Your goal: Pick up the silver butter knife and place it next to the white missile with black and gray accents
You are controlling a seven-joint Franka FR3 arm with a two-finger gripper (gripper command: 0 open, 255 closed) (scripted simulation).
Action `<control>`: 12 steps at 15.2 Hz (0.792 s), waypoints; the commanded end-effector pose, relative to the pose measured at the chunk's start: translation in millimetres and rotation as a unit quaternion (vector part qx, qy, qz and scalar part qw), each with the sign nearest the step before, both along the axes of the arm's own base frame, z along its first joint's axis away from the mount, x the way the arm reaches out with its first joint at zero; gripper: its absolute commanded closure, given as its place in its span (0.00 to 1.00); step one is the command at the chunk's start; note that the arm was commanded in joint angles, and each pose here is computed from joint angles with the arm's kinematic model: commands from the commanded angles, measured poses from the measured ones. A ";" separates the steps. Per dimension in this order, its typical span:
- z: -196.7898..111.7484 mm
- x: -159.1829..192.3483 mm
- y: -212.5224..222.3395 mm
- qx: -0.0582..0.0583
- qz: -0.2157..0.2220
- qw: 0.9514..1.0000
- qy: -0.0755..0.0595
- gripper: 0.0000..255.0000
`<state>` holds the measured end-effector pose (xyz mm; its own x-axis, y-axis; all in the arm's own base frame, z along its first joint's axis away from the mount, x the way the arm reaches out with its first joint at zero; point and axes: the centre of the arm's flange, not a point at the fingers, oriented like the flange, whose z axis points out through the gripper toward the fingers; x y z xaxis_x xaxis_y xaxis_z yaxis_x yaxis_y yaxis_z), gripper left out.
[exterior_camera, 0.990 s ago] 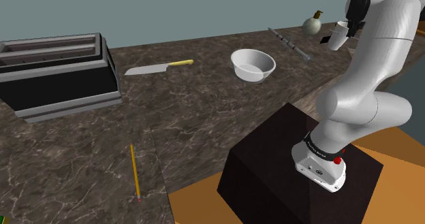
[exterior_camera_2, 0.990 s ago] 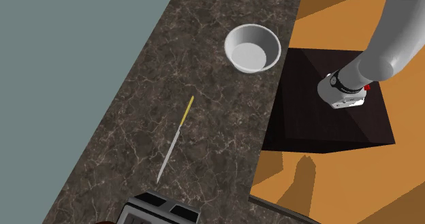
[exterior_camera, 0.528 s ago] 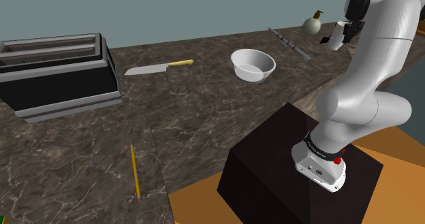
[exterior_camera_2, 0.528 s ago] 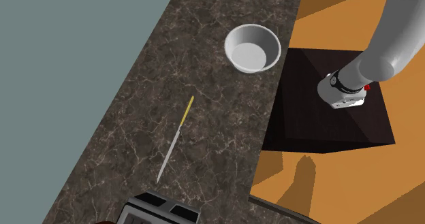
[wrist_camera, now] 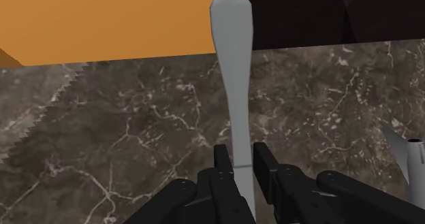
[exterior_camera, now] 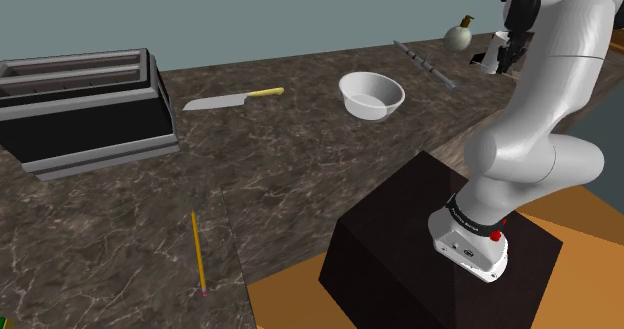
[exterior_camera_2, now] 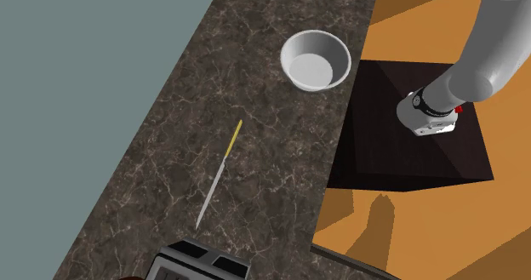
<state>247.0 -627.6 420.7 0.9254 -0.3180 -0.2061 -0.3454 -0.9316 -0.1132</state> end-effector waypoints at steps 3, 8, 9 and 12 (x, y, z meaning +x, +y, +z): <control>-22.4 0.2 0.1 0.000 0.000 1.000 0.000 1.00; -48.8 0.2 0.1 0.000 0.000 1.000 0.000 1.00; -54.1 0.2 0.1 0.000 0.000 1.000 0.000 1.00; -69.9 0.2 0.1 0.000 0.000 1.000 0.000 1.00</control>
<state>246.7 -627.0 356.0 0.9253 -0.3182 -0.2061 -0.3456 -0.9315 -0.1132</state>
